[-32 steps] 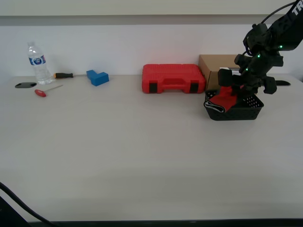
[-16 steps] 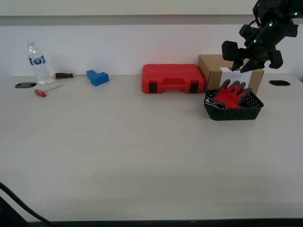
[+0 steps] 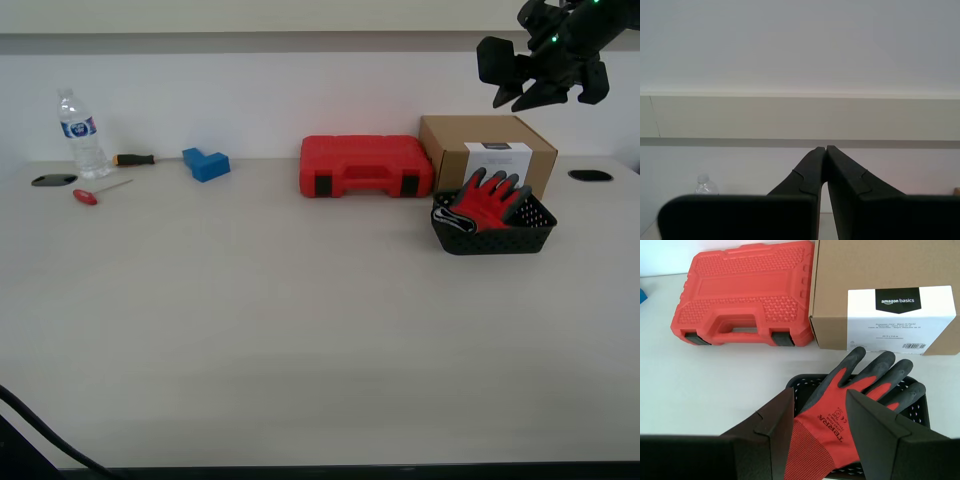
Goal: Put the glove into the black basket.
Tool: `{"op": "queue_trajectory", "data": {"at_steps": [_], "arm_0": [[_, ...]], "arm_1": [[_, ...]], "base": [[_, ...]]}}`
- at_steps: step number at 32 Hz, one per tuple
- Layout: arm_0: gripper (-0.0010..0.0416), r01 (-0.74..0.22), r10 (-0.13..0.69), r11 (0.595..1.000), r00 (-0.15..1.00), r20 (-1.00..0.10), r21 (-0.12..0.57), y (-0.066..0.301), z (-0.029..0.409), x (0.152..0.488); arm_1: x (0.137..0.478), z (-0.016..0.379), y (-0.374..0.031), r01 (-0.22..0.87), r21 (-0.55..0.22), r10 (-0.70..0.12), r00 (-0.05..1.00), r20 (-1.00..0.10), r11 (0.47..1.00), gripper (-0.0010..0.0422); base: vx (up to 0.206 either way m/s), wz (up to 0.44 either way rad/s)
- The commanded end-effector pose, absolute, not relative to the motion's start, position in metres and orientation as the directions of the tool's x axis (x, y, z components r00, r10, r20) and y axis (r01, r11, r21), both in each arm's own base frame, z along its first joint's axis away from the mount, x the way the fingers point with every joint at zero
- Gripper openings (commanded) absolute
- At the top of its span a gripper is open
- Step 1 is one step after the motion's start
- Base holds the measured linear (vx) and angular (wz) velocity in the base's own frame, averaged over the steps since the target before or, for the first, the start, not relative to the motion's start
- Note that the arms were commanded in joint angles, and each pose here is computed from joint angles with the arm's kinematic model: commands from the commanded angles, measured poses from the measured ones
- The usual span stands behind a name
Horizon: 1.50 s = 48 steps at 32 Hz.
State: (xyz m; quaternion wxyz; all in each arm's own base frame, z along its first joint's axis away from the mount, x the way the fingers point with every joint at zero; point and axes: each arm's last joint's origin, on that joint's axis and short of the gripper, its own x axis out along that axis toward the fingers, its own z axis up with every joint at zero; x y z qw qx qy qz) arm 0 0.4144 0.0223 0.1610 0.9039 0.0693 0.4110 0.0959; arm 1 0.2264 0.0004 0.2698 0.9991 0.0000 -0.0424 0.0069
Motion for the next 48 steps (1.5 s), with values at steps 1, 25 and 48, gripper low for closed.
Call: {"op": "queue_trajectory", "data": {"at_steps": [1, 25, 48], "arm_0": [[0.0143, -0.122, 0.234, 0.971, 0.645, -0.727, 0.204, 0.0227, 0.1618, 0.4146], [0.0142, -0.122, 0.234, 0.971, 0.646, -0.727, 0.204, 0.0227, 0.1618, 0.4146], [0.0144, -0.122, 0.234, 0.971, 0.645, -0.727, 0.204, 0.0227, 0.1618, 0.4146]], "arm_1": [[0.2264, 0.2704, 0.0005, -0.015, -0.001, 0.015, 0.996, 0.09, 1.0, 0.0], [0.2264, 0.2704, 0.0005, -0.015, 0.0, 0.015, 0.996, 0.09, 1.0, 0.0], [0.2264, 0.2704, 0.0004, -0.014, -0.001, 0.014, 0.996, 0.09, 1.0, 0.0]], "base": [[0.0, 0.0], [0.0, 0.0], [0.0, 0.0]]}}
